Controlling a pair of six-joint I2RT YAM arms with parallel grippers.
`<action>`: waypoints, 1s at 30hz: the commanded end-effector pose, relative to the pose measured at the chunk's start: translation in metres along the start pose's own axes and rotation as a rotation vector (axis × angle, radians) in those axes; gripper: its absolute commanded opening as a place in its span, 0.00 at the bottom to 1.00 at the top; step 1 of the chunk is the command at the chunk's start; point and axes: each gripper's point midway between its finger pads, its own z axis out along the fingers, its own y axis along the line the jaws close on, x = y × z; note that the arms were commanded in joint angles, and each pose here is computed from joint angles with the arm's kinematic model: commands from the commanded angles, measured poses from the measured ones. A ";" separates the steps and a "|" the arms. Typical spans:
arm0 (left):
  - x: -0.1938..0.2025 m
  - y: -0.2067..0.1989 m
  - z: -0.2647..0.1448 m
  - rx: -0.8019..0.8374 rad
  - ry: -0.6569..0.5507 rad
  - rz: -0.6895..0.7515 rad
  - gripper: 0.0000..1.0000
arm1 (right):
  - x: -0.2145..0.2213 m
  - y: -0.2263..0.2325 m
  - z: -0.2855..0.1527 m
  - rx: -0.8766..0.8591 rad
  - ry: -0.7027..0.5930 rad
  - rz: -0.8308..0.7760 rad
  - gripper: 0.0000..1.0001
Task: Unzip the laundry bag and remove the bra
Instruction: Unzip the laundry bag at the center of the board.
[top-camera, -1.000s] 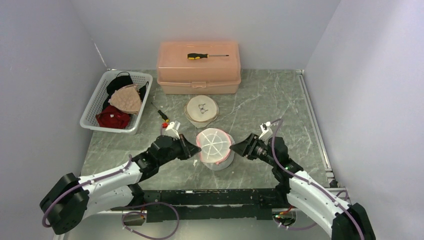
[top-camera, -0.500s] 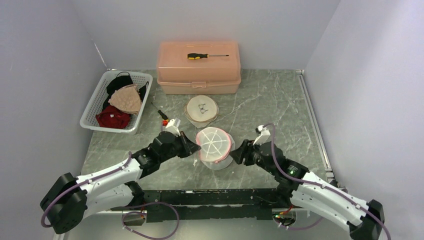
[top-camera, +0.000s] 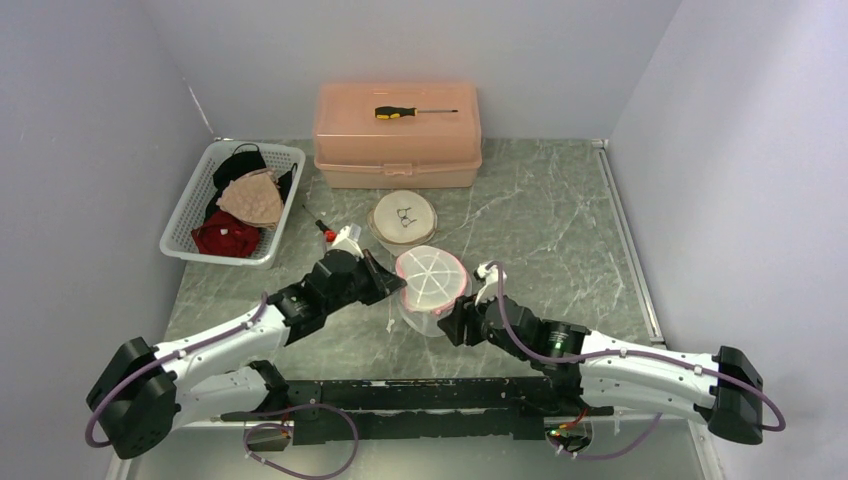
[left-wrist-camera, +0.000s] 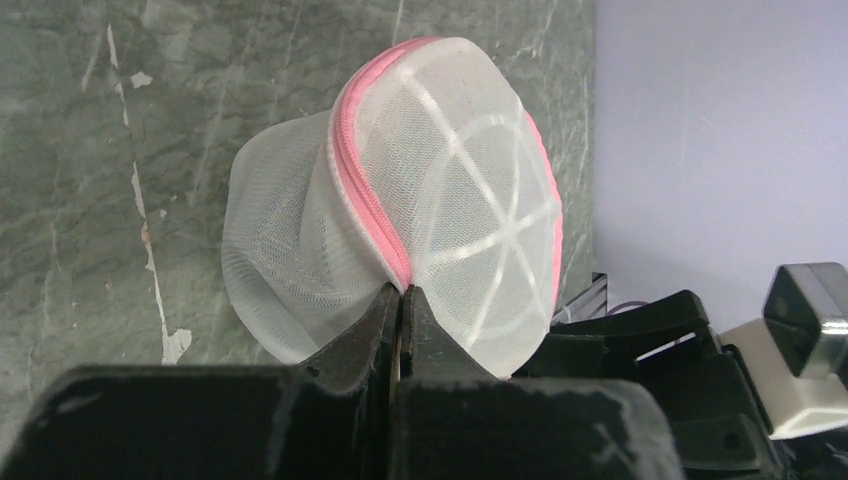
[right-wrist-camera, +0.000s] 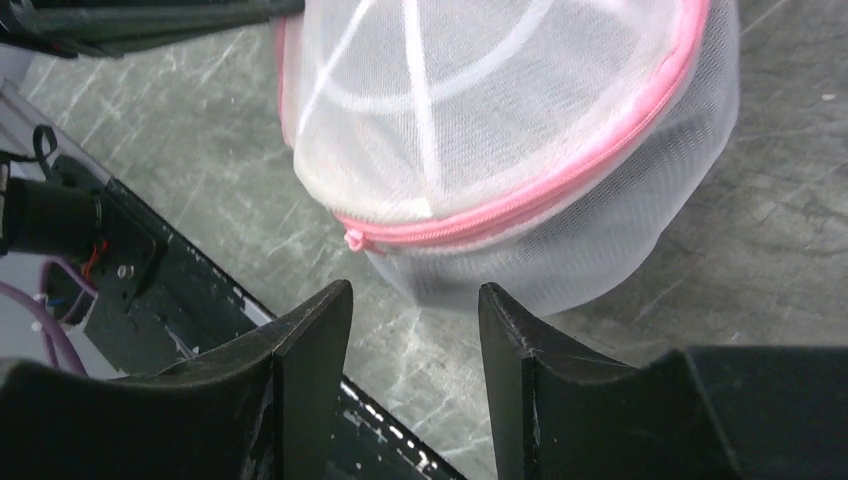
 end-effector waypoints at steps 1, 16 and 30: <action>-0.012 -0.015 0.002 -0.001 -0.022 -0.052 0.03 | -0.046 0.016 0.002 -0.024 -0.181 0.046 0.53; -0.010 -0.023 0.001 -0.004 -0.008 -0.033 0.03 | -0.050 0.012 0.011 0.022 -0.209 0.104 0.45; -0.001 0.004 -0.010 -0.096 -0.001 0.131 0.60 | -0.065 0.004 0.006 -0.045 -0.252 0.307 0.19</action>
